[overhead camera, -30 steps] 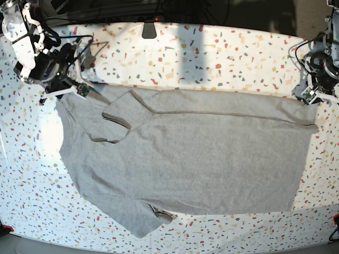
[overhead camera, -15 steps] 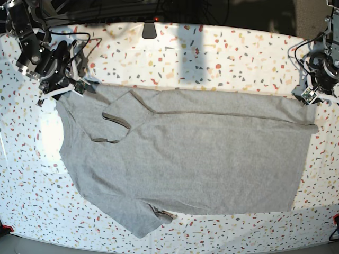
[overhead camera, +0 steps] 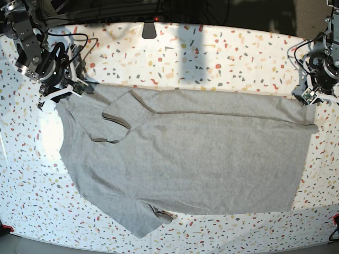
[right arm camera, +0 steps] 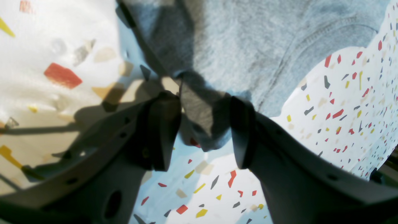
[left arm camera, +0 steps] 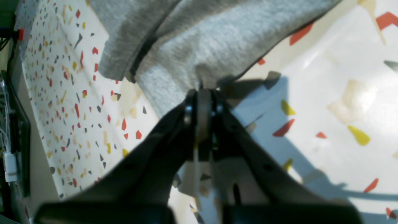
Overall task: Fold the T-shirt properly
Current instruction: 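Pull the shirt edge with both grippers to flatten it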
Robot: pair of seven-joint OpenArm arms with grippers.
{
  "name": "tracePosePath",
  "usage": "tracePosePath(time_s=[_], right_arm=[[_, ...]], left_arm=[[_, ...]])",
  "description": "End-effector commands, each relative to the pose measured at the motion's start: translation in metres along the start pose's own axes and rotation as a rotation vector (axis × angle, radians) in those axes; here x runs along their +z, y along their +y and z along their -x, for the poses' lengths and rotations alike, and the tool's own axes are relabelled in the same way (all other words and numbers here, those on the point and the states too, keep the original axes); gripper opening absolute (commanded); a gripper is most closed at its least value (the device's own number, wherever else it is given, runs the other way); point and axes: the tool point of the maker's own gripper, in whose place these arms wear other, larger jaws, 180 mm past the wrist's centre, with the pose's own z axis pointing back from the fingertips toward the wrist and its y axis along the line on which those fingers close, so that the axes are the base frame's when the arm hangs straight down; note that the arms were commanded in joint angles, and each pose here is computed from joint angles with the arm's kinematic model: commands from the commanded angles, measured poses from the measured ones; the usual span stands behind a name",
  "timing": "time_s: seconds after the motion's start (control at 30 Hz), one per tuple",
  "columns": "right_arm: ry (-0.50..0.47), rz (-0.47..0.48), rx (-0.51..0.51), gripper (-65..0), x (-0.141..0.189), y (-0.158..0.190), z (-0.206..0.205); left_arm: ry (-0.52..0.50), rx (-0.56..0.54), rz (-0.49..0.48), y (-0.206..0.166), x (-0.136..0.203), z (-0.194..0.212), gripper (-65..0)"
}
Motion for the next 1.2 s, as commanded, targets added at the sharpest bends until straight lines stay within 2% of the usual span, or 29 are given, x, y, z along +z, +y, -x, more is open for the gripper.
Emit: tracePosePath(time_s=[0.0, 0.17, 0.27, 0.3, 0.37, 0.47, 0.63, 0.77, 0.93, 1.17], right_arm=[[0.028, 0.046, 0.016, -36.8, 0.002, -0.015, 0.007], [0.019, 0.076, 0.029, -54.2, 0.002, -0.023, 0.004], [-0.017, 0.162, -0.025, -63.6, 0.004, -0.038, -0.002], [-0.025, 0.192, -0.051, -65.0, 0.005, -0.044, -0.003], [-0.039, 0.247, -0.110, -65.0, 0.007, -0.054, -0.004], [-0.039, 0.262, -0.116, -65.0, 0.010, -0.055, -0.006], [-0.050, 0.223, -0.098, -65.0, 0.018, -0.033, -0.010], [-0.023, 0.168, -0.088, -65.0, 0.024, -0.005, -0.003], [0.004, 0.133, -0.098, -65.0, 0.037, 0.021, 0.007], [0.032, 0.087, -0.105, -65.0, 0.067, 0.051, 0.033]], left_arm=[[-0.013, -0.010, -0.011, 0.009, 0.003, -0.003, -65.0], [-0.012, -0.010, -0.011, 0.009, 0.003, -0.003, -65.0], [-0.013, -0.010, -0.011, 0.009, 0.003, -0.003, -65.0], [-0.013, -0.009, -0.011, 0.009, 0.003, -0.003, -65.0], [-0.034, 0.035, -0.014, 0.010, 0.003, -0.006, -65.0], [-0.061, 0.141, -0.021, 0.012, 0.003, -0.011, -65.0], [-0.047, 0.148, -0.002, 0.002, 0.007, -0.006, -65.0], [-0.052, 0.179, 0.019, -0.014, 0.022, -0.003, -65.0], [-0.059, 0.274, -0.027, -0.009, 0.054, 0.010, -65.0], [-0.008, 0.269, -0.057, -0.007, 0.087, 0.032, -65.0]])
